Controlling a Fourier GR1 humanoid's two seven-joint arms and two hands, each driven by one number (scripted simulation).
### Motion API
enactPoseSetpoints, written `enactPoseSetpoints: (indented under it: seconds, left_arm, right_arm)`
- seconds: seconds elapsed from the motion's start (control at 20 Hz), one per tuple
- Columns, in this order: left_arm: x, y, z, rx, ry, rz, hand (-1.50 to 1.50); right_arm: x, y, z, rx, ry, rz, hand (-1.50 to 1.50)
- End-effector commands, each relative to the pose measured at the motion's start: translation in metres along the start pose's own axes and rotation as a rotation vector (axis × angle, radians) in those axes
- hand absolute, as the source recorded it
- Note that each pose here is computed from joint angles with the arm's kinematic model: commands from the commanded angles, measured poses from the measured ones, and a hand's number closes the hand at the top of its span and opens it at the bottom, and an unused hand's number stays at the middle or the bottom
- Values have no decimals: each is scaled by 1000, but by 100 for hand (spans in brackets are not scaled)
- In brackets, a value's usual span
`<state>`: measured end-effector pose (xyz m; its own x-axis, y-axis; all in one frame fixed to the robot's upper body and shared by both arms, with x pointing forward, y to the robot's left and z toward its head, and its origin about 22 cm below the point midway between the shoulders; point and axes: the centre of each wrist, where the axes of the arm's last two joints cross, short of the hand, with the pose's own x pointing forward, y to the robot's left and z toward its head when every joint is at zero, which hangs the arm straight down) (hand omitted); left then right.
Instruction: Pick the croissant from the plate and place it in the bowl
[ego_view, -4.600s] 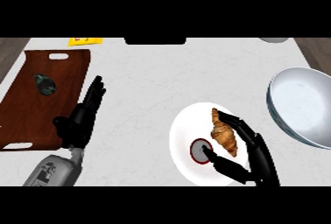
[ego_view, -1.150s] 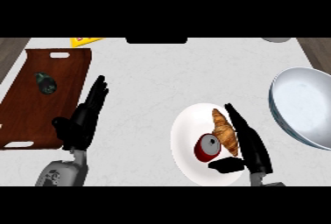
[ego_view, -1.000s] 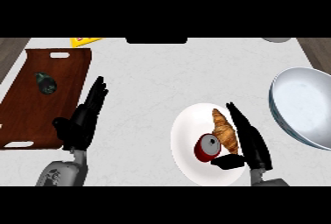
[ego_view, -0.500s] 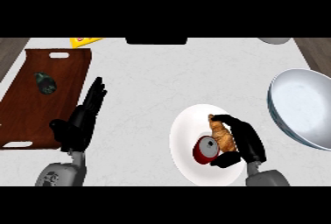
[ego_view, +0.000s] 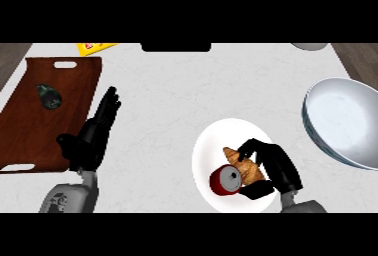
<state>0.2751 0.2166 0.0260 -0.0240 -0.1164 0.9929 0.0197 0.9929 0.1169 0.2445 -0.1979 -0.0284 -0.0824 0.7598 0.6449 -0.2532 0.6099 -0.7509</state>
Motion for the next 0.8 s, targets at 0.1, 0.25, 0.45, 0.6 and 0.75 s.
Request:
enactPoseSetpoints:
  seconds: [0.1, 0.25, 0.45, 0.6, 0.75]
  left_arm:
    - [6, 11, 2, 22, -1, 0, 0]
    - [2, 8, 7, 17, -2, 5, 0]
    - [-1, 14, 4, 10, 15, 16, 0]
    - [6, -3, 3, 2, 1, 15, 0]
    - [8, -8, 14, -8, -5, 2, 0]
  right_arm:
    - [21, -7, 54, 39, -24, -301, 150]
    - [19, -6, 79, -2, -70, -316, 150]
    - [51, -37, 94, -135, -243, -395, 150]
    - [76, -46, 105, -250, -319, -351, 150]
    - [95, -74, 130, -353, -370, -281, 150]
